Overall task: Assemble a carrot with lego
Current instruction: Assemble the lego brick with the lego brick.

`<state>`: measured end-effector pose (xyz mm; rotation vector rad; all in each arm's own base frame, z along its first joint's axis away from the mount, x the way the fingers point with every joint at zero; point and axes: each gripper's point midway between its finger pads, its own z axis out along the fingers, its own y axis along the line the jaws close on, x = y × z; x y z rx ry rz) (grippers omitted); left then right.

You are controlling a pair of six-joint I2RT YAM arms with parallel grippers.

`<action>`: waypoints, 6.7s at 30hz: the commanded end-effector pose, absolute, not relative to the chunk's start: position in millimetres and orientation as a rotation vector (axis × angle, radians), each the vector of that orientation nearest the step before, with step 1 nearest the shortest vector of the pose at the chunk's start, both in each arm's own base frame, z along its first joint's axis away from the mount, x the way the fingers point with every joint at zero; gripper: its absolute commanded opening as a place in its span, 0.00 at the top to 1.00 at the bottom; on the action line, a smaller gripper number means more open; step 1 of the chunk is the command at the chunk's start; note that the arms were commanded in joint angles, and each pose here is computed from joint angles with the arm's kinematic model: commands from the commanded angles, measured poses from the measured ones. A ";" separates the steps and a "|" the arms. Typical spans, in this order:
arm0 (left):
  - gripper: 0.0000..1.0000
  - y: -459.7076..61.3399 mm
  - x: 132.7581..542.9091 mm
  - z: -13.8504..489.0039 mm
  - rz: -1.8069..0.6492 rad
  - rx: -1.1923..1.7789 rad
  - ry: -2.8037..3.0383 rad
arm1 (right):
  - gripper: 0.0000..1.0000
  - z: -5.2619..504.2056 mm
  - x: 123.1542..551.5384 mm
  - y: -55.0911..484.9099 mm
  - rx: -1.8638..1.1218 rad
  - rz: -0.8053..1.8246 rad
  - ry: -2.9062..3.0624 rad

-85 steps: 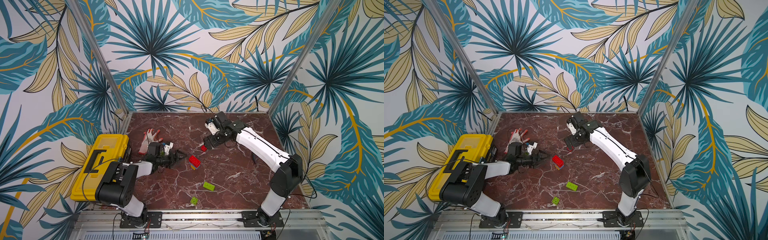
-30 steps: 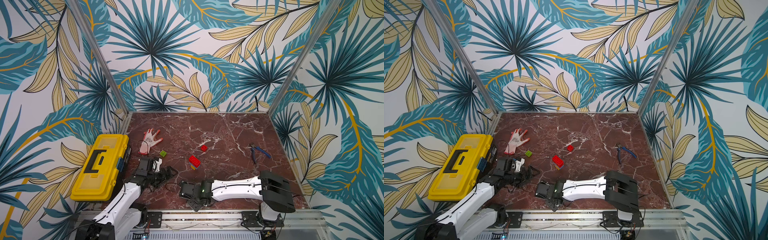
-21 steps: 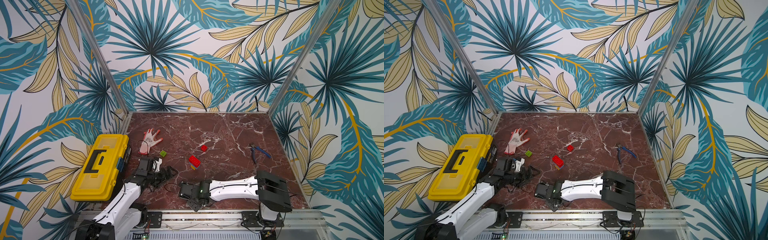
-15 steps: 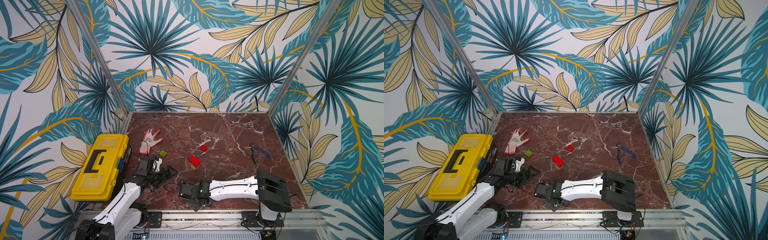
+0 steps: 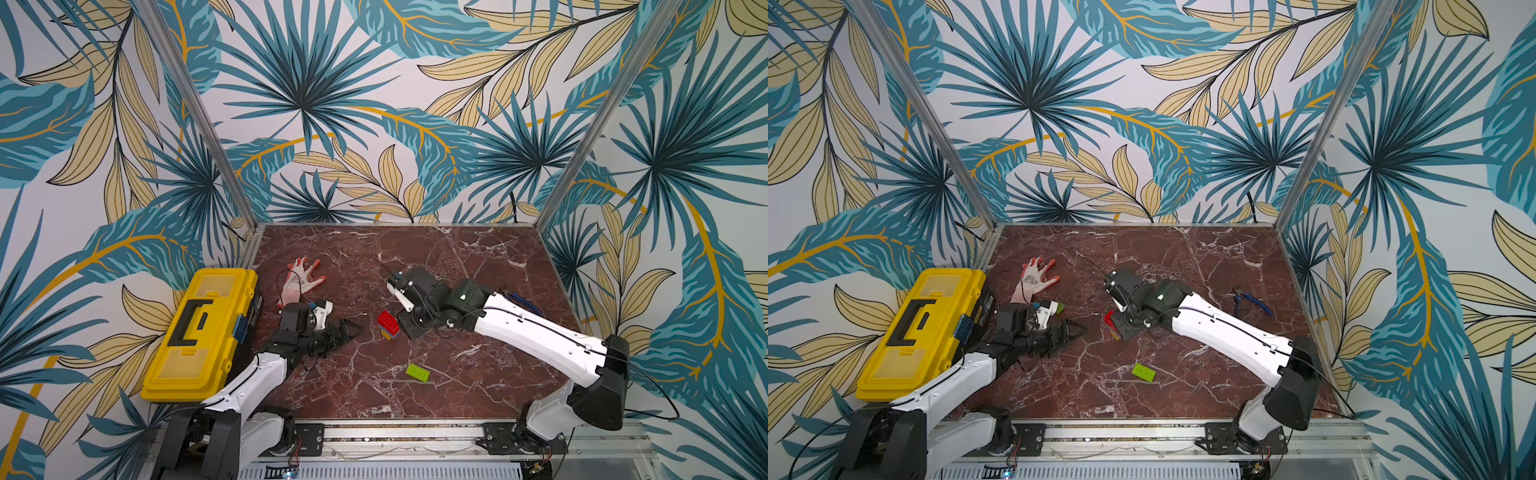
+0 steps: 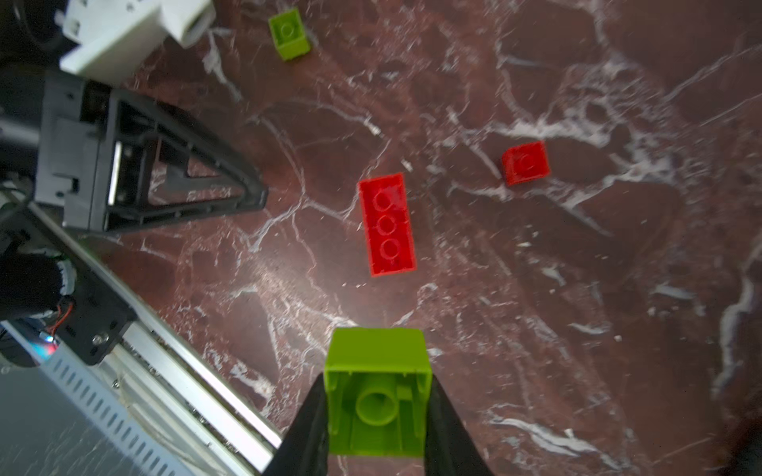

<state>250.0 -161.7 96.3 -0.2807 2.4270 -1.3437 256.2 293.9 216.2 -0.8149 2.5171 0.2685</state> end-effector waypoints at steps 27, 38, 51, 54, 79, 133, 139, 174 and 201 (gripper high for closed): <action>0.01 -192.0 302.3 94.5 -1.531 -0.086 2.358 | 0.74 142.0 284.0 323.2 -1.116 0.237 2.813; 0.01 -193.3 303.2 93.9 -1.521 -0.082 2.360 | 0.74 127.6 289.2 324.4 -1.109 0.210 2.824; 0.01 -197.7 304.2 90.8 -1.538 -0.075 2.375 | 0.74 118.9 289.5 329.7 -1.103 0.235 2.841; 0.01 -198.3 303.4 90.0 -1.541 -0.074 2.378 | 0.74 115.4 289.6 330.3 -1.100 0.232 2.848; 0.01 -205.0 304.5 85.3 -1.570 -0.064 2.401 | 0.75 90.5 276.4 319.1 -1.134 -0.032 2.893; 0.16 -221.8 308.8 80.2 -1.606 -0.040 2.436 | 0.76 90.6 275.1 310.9 -1.105 -0.080 2.881; 0.21 -221.4 308.7 76.9 -1.604 -0.052 2.447 | 0.76 93.7 276.3 307.9 -1.102 -0.088 2.879; 0.23 -221.9 308.1 74.7 -1.612 -0.056 2.455 | 0.76 68.7 273.7 284.0 -0.988 -0.238 3.035; 0.23 -219.8 308.6 72.0 -1.603 -0.074 2.465 | 0.76 85.5 272.8 268.8 -1.012 -0.354 3.035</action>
